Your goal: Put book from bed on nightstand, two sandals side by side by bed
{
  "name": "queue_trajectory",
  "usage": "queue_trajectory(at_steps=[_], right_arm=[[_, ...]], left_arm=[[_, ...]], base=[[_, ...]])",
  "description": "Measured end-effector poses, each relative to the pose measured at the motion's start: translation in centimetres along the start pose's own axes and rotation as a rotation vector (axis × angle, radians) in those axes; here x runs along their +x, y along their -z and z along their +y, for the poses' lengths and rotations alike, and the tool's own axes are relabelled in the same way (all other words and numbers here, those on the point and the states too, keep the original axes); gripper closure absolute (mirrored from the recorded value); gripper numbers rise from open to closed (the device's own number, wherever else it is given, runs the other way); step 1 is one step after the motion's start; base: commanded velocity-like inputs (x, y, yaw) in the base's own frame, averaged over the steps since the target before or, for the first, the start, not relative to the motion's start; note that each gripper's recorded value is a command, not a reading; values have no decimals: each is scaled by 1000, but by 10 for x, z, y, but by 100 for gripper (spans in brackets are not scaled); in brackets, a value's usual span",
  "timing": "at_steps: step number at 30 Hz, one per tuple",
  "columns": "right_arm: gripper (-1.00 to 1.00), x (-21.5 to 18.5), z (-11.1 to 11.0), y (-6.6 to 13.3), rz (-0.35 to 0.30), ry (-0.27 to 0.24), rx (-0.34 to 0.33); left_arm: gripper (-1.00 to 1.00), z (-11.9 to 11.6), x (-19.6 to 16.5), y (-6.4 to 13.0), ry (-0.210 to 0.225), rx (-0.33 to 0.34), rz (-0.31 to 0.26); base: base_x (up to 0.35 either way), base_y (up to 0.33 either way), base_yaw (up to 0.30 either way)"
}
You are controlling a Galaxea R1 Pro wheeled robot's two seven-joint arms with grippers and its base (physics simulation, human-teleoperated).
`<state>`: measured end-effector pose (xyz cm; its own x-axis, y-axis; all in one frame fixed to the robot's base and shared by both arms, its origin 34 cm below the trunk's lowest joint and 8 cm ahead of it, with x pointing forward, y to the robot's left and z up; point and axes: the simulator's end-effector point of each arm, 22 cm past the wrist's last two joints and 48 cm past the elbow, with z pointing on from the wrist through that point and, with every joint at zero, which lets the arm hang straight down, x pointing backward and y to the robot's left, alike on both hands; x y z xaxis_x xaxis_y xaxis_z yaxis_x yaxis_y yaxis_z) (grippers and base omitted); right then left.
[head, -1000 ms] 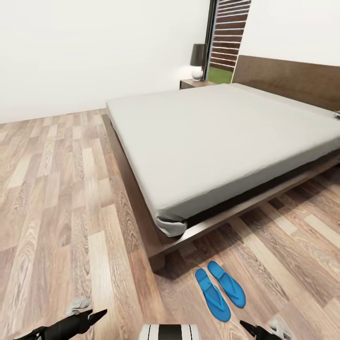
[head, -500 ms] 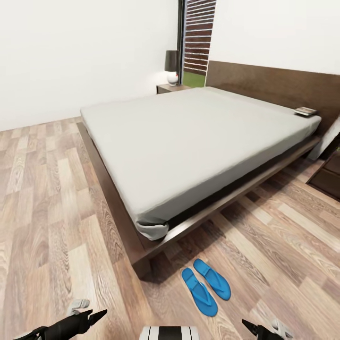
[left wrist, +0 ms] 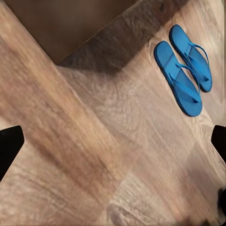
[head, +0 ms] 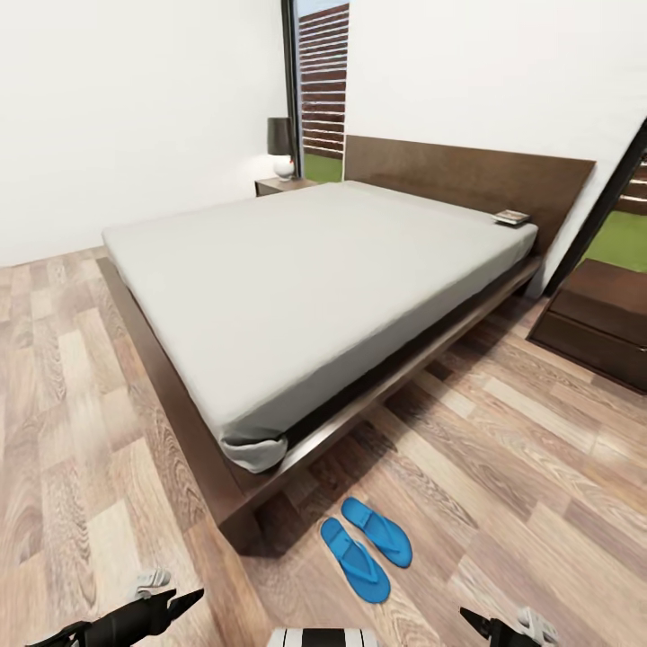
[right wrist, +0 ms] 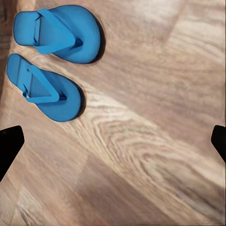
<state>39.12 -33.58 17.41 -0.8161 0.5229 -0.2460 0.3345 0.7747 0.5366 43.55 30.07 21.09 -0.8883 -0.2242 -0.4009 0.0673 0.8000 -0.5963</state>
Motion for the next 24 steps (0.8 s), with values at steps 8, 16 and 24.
queue_trajectory(at_steps=[8, 16, 24], right_arm=[[-100, -1, 0, 0, -1, 1, 1], [-100, 0, 0, 0, -1, 1, 1], [-100, -1, 0, 0, -1, 1, 1]], left_arm=[[-100, 0, 0, 0, 0, 0, 0], [-100, 0, 0, 0, 0, 0, -1], [-100, 0, 0, 0, 1, 0, -1]], base=[[0, 0, -283], [0, 0, -283], [0, 0, -283]])
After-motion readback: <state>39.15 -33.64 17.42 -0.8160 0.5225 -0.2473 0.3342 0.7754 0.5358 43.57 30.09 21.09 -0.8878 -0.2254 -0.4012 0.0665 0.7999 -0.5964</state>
